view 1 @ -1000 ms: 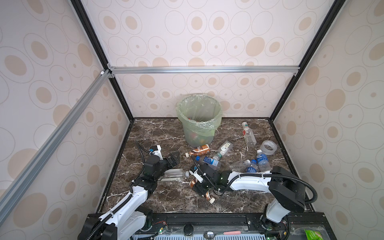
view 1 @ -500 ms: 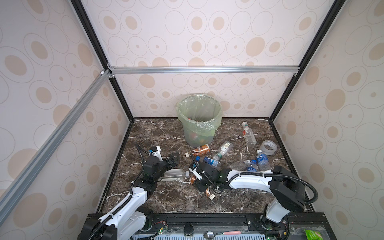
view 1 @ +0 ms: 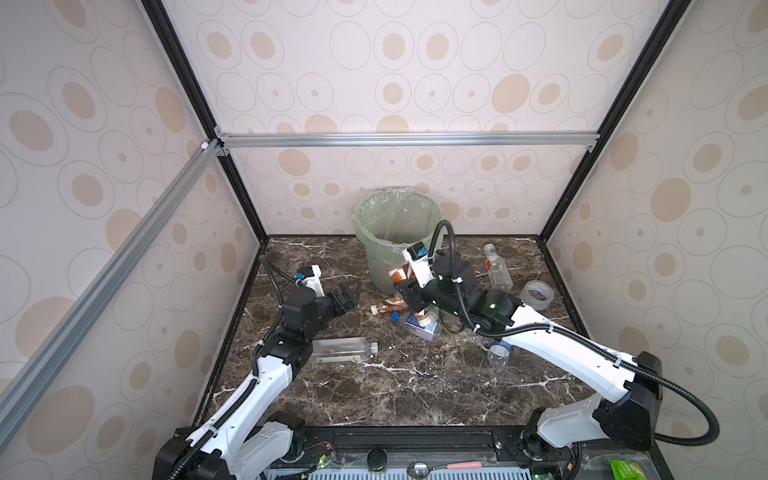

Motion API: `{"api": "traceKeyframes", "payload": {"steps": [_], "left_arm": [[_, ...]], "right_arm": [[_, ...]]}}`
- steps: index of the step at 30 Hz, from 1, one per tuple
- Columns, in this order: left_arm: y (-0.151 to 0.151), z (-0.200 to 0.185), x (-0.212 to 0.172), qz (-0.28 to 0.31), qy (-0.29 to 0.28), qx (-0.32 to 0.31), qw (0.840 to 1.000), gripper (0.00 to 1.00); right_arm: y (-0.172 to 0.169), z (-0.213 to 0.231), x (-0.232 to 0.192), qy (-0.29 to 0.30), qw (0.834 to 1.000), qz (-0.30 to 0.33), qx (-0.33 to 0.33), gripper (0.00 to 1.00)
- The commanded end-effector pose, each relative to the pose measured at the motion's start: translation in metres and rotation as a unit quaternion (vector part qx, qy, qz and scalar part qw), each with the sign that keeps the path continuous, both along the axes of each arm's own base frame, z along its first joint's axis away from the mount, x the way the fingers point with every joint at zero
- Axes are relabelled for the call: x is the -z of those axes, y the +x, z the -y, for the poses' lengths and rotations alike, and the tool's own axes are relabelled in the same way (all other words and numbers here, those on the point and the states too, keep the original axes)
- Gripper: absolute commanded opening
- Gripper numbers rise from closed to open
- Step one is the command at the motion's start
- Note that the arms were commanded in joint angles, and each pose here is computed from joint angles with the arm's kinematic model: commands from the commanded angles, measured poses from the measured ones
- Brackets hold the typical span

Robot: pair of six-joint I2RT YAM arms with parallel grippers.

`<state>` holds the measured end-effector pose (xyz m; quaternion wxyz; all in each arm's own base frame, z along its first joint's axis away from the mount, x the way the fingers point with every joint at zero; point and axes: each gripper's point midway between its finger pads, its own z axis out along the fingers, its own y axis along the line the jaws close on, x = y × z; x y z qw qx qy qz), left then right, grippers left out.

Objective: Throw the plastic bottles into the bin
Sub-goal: 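Lift the Nescafe bottle with the right gripper over the wastebasket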

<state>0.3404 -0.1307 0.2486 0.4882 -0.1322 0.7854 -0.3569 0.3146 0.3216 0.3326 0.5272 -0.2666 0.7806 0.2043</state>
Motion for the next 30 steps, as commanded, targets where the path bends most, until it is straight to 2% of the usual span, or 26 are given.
{"api": "traceKeyframes", "payload": {"steps": [1, 5, 7, 9, 15, 18, 21, 23, 26, 29, 30], "left_arm": [[0.01, 0.006, -0.042, 0.035, 0.052, 0.03, 0.998, 0.99], [0.018, 0.012, -0.081, 0.096, 0.127, 0.063, 0.985, 0.99], [0.02, 0.013, -0.087, 0.124, 0.155, 0.069, 0.978, 0.99], [0.022, 0.01, -0.086, 0.137, 0.159, 0.059, 0.976, 0.99], [0.013, 0.018, -0.08, 0.161, 0.149, 0.086, 0.972, 0.99], [0.009, 0.017, -0.08, 0.167, 0.142, 0.085, 0.972, 0.99], [0.009, 0.018, -0.076, 0.162, 0.136, 0.085, 0.974, 0.99], [0.009, 0.021, -0.075, 0.159, 0.131, 0.093, 0.974, 0.99], [0.009, 0.021, -0.074, 0.157, 0.127, 0.094, 0.975, 0.99], [0.008, 0.021, -0.073, 0.155, 0.125, 0.094, 0.975, 0.99], [0.008, 0.021, -0.072, 0.154, 0.126, 0.093, 0.976, 0.99]], "right_arm": [[0.013, 0.024, -0.066, 0.022, 0.996, 0.083, 0.039, 0.45], [0.029, 0.054, -0.13, 0.08, 0.983, 0.142, 0.084, 0.45], [0.033, 0.066, -0.157, 0.106, 0.973, 0.179, 0.1, 0.45], [0.037, 0.079, -0.182, 0.121, 0.962, 0.215, 0.12, 0.45], [0.033, 0.115, -0.24, 0.159, 0.924, 0.303, 0.174, 0.47], [0.032, 0.135, -0.259, 0.183, 0.903, 0.33, 0.204, 0.48], [0.039, 0.146, -0.268, 0.205, 0.893, 0.335, 0.219, 0.48], [0.056, 0.137, -0.263, 0.202, 0.9, 0.32, 0.216, 0.48], [0.098, 0.106, -0.235, 0.176, 0.926, 0.267, 0.203, 0.49], [0.149, 0.064, -0.182, 0.138, 0.956, 0.181, 0.186, 0.53], [0.162, 0.052, -0.164, 0.131, 0.963, 0.15, 0.18, 0.59]]}}
